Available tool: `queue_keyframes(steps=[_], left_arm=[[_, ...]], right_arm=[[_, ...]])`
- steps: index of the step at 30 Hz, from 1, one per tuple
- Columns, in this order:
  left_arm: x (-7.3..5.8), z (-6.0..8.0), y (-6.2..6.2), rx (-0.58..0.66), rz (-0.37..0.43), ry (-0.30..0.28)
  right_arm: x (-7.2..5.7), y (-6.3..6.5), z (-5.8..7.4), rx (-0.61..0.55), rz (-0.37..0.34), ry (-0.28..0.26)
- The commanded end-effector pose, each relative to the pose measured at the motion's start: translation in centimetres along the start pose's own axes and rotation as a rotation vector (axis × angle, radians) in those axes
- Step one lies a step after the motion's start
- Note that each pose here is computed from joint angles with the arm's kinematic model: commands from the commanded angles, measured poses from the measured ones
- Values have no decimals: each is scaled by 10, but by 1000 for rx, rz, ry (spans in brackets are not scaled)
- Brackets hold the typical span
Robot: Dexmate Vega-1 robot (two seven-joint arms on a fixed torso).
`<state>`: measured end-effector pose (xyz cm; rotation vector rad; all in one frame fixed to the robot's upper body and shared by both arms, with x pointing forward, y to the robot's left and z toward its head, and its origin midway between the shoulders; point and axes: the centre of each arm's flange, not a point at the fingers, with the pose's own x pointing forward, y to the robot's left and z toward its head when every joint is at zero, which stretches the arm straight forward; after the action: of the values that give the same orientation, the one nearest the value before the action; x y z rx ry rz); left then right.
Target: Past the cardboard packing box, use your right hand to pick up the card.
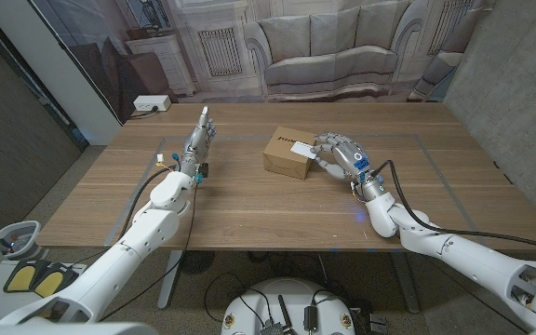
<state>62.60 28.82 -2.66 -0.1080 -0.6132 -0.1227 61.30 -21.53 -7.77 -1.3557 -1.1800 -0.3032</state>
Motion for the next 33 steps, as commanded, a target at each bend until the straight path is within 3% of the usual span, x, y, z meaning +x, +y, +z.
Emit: queue_keyframes(steps=[1, 33], left_arm=[[4, -1, -3, 3, -7, 7], [8, -4, -5, -6, -6, 6]], right_arm=[[-4, 3, -3, -1, 18, 11], [-2, 6, 1, 4, -7, -1]])
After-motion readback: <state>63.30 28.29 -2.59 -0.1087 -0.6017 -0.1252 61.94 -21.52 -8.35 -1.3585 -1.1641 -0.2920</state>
